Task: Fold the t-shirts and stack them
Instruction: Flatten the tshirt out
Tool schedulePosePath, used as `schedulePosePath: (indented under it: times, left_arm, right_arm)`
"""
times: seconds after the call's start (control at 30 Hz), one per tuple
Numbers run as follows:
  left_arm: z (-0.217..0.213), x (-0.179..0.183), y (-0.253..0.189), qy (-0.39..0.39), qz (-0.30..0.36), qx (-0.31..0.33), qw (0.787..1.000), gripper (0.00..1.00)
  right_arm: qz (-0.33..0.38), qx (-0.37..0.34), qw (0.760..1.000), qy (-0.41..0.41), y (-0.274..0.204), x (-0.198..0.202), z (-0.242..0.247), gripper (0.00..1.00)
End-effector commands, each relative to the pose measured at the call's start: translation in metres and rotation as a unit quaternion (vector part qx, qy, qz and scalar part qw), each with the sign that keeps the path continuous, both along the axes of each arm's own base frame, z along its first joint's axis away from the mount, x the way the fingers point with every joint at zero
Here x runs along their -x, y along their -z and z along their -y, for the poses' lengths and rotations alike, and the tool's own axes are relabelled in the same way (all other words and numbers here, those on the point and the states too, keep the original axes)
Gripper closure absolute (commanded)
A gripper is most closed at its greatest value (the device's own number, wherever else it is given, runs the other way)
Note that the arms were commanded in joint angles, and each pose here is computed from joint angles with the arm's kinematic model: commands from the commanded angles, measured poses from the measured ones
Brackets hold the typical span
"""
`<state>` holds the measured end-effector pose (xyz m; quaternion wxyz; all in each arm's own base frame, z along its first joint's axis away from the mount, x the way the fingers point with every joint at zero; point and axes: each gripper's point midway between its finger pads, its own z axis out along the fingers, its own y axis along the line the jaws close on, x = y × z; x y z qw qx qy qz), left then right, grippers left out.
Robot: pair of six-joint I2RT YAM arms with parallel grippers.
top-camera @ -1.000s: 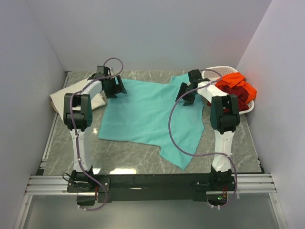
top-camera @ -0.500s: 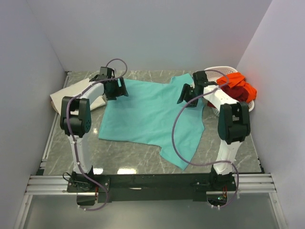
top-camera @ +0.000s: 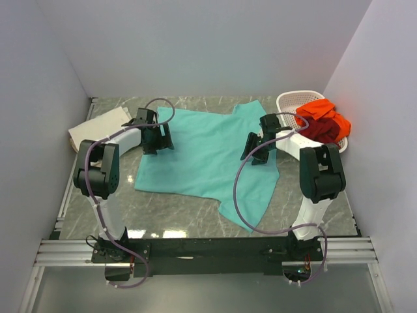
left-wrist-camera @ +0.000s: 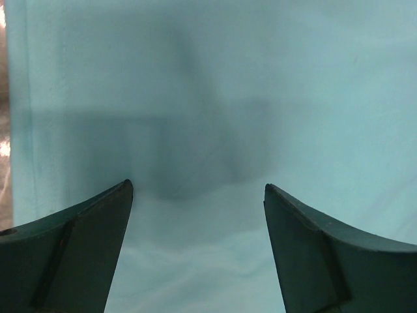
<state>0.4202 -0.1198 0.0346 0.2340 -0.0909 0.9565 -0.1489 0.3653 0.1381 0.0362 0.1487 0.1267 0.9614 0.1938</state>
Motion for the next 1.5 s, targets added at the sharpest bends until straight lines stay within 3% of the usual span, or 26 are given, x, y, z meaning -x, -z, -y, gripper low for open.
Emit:
schedulePosePath:
  times: [0.0, 0.3, 0.43, 0.7, 0.9, 1.07, 1.2, 1.37, 1.47]
  left_arm:
    - [0.001, -0.001, 0.006, -0.005, 0.004, 0.004, 1.000, 0.12]
    - [0.008, -0.012, 0.026, -0.005, -0.021, 0.012, 1.000, 0.12]
    - [0.014, -0.023, 0.027, -0.003, -0.023, 0.026, 0.999, 0.12]
    - [0.019, -0.050, 0.017, 0.007, -0.010, 0.021, 1.000, 0.12]
    - [0.025, -0.064, -0.010, 0.013, 0.018, 0.027, 0.999, 0.12]
    - [0.020, -0.072, -0.073, 0.007, 0.084, 0.020, 0.996, 0.13]
    - [0.001, -0.058, -0.130, -0.020, 0.147, -0.004, 0.989, 0.14]
    - [-0.028, -0.007, -0.117, -0.060, 0.139, -0.033, 0.988, 0.14]
    - [-0.065, 0.028, -0.100, -0.121, 0.133, -0.034, 0.983, 0.17]
  right_arm:
    - [0.006, 0.013, 1.000, 0.003, 0.005, -0.006, 0.003, 0.39]
    - [-0.038, 0.040, 0.998, 0.018, 0.031, -0.007, 0.015, 0.39]
    - [-0.036, 0.013, 0.999, 0.036, 0.028, -0.018, 0.016, 0.39]
    - [-0.036, 0.028, 0.998, 0.044, 0.021, -0.039, 0.025, 0.39]
    - [-0.024, 0.025, 0.999, 0.034, 0.011, -0.047, 0.025, 0.39]
    - [0.001, 0.020, 1.000, 0.019, -0.012, -0.055, 0.023, 0.39]
    - [0.032, 0.006, 0.999, 0.013, -0.041, -0.059, 0.018, 0.39]
    - [0.064, -0.014, 0.998, 0.006, -0.071, -0.053, 0.010, 0.39]
    - [0.076, -0.019, 0.997, 0.000, -0.081, -0.044, 0.004, 0.39]
